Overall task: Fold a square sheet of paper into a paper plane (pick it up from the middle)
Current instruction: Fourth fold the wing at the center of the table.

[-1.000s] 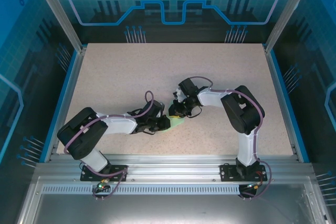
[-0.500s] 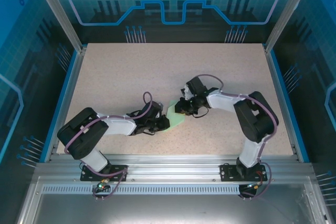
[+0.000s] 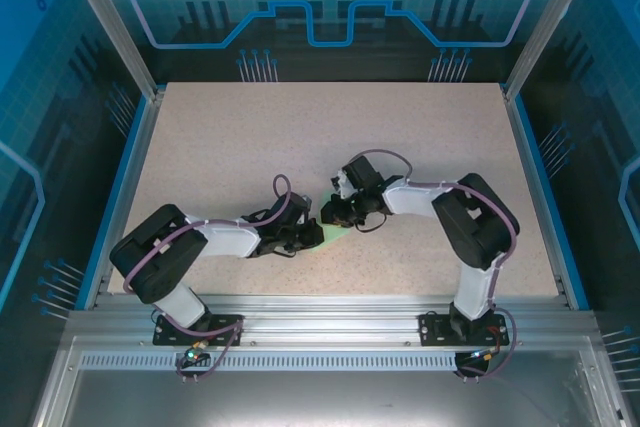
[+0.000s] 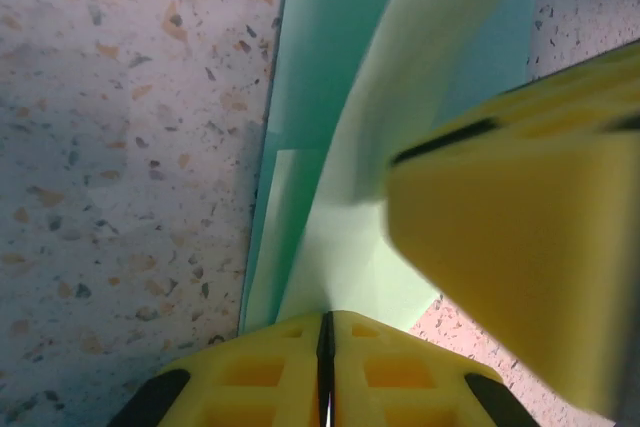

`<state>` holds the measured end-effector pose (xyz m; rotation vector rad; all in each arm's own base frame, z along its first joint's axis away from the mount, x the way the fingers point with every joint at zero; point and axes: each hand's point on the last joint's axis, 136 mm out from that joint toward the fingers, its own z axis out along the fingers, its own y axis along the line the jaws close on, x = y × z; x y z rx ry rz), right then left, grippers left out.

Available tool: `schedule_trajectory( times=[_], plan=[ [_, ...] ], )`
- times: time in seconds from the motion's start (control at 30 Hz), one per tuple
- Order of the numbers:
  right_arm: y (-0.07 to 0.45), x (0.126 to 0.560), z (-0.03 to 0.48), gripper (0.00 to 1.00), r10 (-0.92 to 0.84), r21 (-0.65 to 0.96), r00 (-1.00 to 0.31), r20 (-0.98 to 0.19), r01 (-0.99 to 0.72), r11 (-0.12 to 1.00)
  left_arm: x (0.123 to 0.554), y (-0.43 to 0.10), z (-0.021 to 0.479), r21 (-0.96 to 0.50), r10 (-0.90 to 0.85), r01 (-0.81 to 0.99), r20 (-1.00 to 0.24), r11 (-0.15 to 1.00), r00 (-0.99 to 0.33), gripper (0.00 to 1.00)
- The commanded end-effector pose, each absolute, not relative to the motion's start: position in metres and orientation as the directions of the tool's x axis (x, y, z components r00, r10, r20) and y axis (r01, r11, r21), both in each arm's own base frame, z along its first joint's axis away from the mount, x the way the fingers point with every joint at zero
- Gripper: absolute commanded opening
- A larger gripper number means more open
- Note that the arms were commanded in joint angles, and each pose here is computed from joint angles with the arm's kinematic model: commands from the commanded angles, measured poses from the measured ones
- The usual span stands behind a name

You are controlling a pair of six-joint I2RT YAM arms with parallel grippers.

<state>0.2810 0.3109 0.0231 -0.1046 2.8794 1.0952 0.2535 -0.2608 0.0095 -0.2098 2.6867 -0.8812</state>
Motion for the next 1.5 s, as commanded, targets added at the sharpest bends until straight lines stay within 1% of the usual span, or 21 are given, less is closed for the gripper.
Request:
schedule_trajectory(
  times=[0.0,0.1,0.33,0.57,0.8,1.03,1.17,1.27,1.37,1.47],
  plan=[
    [0.313,0.296,0.015,0.16,-0.018,0.661,-0.997,-0.081,-0.067,0.748,0.215,-0.212,-0.049,-0.384,-0.222,-0.164,-0.110,0.909,-0.969,0.12],
    [0.298,0.309,0.005,0.16,0.021,0.633,-0.997,-0.077,-0.033,0.773,0.211,-0.208,-0.052,-0.369,-0.220,-0.168,-0.103,0.914,-0.970,0.11],
    [0.267,0.341,0.000,0.16,0.093,0.576,-0.991,-0.101,0.018,0.817,0.200,-0.198,-0.061,-0.340,-0.221,-0.180,-0.084,0.923,-0.972,0.11],
    [0.242,0.372,-0.011,0.16,0.169,0.583,-0.981,-0.092,0.085,0.808,0.198,-0.197,-0.064,-0.339,-0.223,-0.184,-0.078,0.923,-0.972,0.10],
    [0.235,0.394,0.003,0.18,0.190,0.612,-0.976,-0.110,0.084,0.786,0.198,-0.198,-0.063,-0.342,-0.221,-0.183,-0.077,0.922,-0.972,0.10],
    [0.219,0.402,0.006,0.18,0.199,0.576,-0.973,-0.115,0.098,0.811,0.198,-0.198,-0.063,-0.342,-0.223,-0.185,-0.075,0.921,-0.972,0.10],
    [0.220,0.402,0.035,0.20,0.185,0.603,-0.969,-0.164,0.050,0.796,0.199,-0.199,-0.062,-0.347,-0.224,-0.184,-0.078,0.920,-0.971,0.10],
    [0.223,0.396,0.062,0.20,0.163,0.608,-0.964,-0.211,0.001,0.794,0.201,-0.201,-0.061,-0.353,-0.223,-0.182,-0.079,0.918,-0.972,0.10],
    [0.226,0.385,0.077,0.21,0.153,0.607,-0.958,-0.242,-0.026,0.794,0.201,-0.202,-0.060,-0.357,-0.222,-0.180,-0.080,0.917,-0.972,0.10],
    [0.246,0.366,0.083,0.22,0.109,0.638,-0.965,-0.239,-0.072,0.767,0.203,-0.204,-0.059,-0.360,-0.221,-0.178,-0.081,0.916,-0.972,0.11]
  ],
)
